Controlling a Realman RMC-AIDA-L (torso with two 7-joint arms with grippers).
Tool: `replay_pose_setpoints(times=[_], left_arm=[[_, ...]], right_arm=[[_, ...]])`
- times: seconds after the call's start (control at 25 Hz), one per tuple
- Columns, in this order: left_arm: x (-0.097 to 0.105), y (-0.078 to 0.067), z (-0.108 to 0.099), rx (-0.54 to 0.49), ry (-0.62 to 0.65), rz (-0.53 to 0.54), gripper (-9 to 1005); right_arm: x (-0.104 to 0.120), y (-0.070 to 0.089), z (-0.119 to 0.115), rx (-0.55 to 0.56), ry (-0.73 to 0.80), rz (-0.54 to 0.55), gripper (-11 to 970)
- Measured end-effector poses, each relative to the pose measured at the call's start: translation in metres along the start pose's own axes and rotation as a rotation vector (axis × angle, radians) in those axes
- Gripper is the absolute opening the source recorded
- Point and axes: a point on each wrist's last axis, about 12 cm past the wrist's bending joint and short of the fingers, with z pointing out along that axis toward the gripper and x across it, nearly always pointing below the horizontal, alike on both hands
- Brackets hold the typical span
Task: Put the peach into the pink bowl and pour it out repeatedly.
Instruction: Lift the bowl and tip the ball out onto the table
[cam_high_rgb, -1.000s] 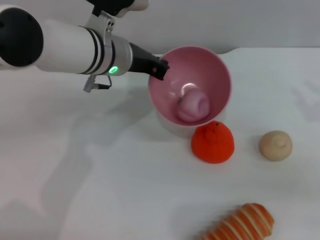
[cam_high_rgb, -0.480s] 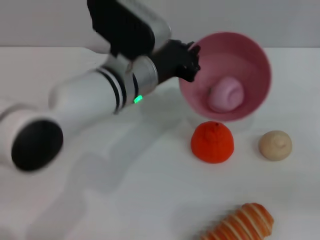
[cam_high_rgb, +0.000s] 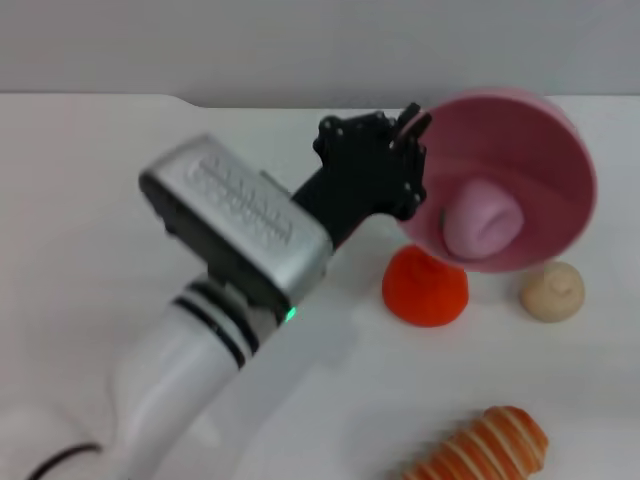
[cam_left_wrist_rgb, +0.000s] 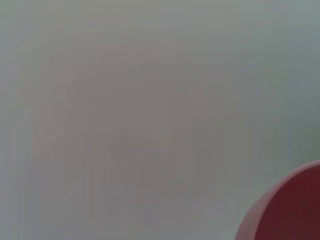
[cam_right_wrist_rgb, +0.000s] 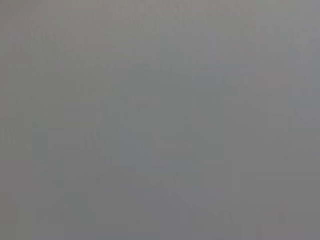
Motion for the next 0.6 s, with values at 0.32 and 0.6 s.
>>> replay_pose_setpoints(times=[0.32, 0.6], left_arm=[[0.007, -0.008, -0.012, -0.005, -0.083, 0.028, 90], [0.005, -0.008, -0.01, 0.003, -0.093, 0.036, 90]], right_arm=[[-0.005, -0.003, 0.001, -0.002, -0.008, -0.013, 447], [-0.005, -0.004, 0.002, -0.003, -0.011, -0.011, 447]])
